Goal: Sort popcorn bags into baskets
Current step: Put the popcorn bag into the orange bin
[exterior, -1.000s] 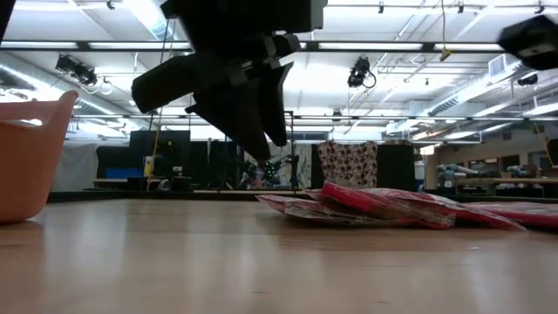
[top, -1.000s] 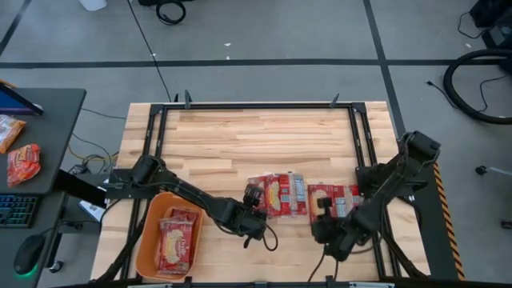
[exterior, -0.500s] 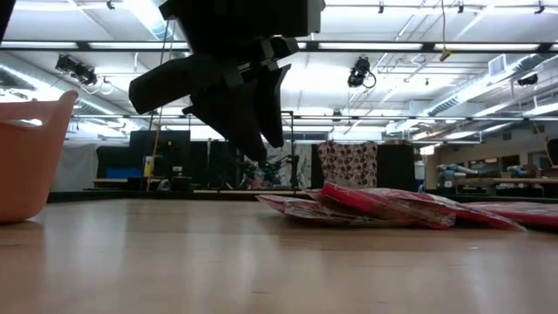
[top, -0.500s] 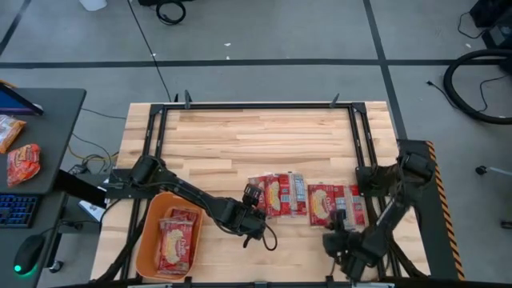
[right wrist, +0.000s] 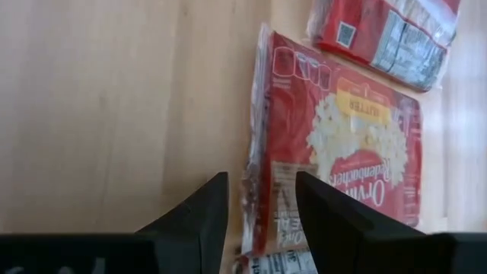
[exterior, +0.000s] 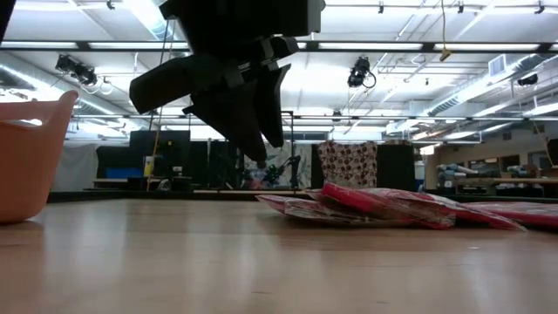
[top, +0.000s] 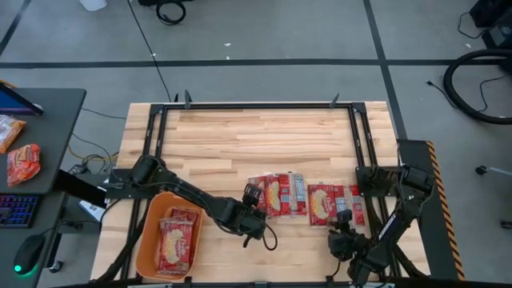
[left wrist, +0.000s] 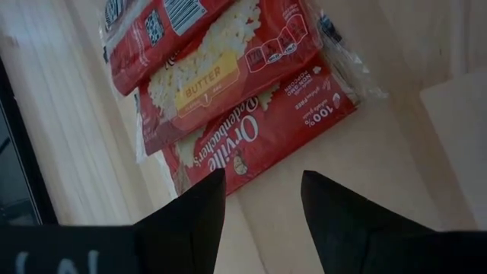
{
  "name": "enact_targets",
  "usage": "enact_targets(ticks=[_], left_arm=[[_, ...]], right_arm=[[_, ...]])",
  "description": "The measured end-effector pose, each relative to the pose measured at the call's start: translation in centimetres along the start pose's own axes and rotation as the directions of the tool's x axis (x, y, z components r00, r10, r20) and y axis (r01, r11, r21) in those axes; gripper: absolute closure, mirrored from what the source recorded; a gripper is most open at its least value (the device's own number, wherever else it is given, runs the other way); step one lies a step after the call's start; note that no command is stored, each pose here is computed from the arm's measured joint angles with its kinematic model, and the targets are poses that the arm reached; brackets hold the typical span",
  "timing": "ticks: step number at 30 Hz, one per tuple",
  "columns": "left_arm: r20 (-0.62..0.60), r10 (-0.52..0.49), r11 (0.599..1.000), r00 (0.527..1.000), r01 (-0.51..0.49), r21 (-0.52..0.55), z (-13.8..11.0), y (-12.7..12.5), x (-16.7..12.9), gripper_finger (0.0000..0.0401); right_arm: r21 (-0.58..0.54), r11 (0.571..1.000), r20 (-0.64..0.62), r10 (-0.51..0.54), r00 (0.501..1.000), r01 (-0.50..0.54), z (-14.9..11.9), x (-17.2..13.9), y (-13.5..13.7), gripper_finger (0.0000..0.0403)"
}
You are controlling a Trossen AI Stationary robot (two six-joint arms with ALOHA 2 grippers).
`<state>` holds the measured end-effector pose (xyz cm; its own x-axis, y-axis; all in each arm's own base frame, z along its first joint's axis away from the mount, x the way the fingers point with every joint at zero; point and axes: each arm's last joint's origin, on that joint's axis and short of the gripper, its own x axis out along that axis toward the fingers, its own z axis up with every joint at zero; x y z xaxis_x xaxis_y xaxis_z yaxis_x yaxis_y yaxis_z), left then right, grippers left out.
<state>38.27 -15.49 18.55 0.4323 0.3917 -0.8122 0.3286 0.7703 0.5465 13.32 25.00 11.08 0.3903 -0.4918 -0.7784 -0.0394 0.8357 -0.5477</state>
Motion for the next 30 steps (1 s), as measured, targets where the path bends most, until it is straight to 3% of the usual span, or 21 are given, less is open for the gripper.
enact_targets(ticks=[16,20,26,30], left_arm=[[0.000,0.000,1.000,1.000,0.000,-0.028,0.0,0.0,0.0,0.0225],[0.001,0.000,0.999,1.000,0.000,-0.043,0.0,0.0,0.0,0.0225],[0.022,0.003,0.998,1.000,-0.002,-0.057,0.2,0.0,0.0,0.0225],[0.054,0.008,0.997,0.999,-0.003,-0.077,0.6,0.1,0.0,0.0225]], right_arm=[[-0.075,0.988,0.023,-0.131,0.991,0.133,-0.2,1.5,0.1,0.0253],[-0.075,0.988,-0.007,-0.136,0.991,0.136,0.2,1.9,-0.2,0.0289],[-0.084,0.990,-0.041,-0.116,0.992,0.112,0.6,2.2,-0.3,0.0383],[-0.073,0.991,-0.038,-0.114,0.993,0.111,0.6,2.2,-0.4,0.0391]])
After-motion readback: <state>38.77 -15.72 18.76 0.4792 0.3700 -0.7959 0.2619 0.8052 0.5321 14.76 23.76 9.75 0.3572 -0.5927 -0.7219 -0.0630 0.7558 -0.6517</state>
